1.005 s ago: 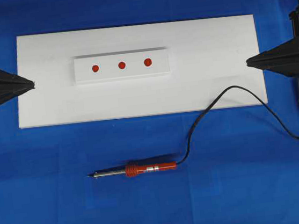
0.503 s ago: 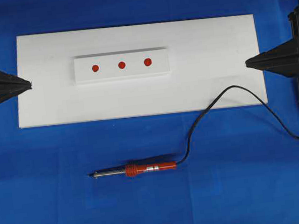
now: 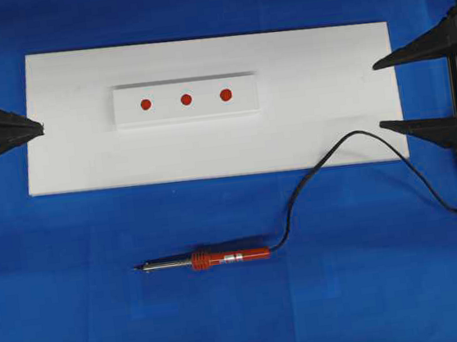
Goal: Touch the tip of the soldering iron to the mark.
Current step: 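Move the right gripper down to the red soldering iron handle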
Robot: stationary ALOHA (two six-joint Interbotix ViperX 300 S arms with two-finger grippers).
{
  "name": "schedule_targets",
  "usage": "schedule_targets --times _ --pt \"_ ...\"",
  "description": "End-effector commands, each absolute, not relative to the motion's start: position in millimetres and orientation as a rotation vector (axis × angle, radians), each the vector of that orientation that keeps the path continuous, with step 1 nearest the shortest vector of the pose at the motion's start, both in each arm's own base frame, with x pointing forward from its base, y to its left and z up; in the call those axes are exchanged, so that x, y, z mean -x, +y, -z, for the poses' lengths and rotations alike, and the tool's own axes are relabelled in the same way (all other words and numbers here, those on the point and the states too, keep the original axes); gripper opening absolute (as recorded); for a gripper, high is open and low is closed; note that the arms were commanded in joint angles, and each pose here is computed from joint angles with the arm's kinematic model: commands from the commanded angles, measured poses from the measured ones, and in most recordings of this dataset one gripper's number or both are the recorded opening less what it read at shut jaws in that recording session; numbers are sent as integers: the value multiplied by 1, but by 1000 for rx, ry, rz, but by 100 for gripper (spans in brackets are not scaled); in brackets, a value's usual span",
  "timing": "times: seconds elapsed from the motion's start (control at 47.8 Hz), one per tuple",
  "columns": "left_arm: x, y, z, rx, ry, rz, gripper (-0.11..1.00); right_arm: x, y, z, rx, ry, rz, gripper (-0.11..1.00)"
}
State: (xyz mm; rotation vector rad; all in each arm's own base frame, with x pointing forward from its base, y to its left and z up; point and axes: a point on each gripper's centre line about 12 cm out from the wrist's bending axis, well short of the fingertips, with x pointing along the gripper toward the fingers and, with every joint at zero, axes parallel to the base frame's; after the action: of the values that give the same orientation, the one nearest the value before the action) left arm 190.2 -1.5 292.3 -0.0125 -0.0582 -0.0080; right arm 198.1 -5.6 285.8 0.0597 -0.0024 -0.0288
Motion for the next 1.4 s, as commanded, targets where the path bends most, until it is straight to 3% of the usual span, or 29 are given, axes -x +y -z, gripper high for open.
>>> schedule_targets --times 0.0,0.293,0.628,1.382 --pt "-191 -2 -296 10 -67 11 0 -200 -8 -297 -65 -26 40 97" --pt "-191 -2 -295 5 -66 11 0 -205 -8 -303 -78 -26 41 97" --pt "-191 -2 -293 5 -58 10 0 -248 2 -296 -129 102 -2 97" --pt "-191 -1 -290 5 -52 4 0 -383 92 -223 -181 673 -141 97"
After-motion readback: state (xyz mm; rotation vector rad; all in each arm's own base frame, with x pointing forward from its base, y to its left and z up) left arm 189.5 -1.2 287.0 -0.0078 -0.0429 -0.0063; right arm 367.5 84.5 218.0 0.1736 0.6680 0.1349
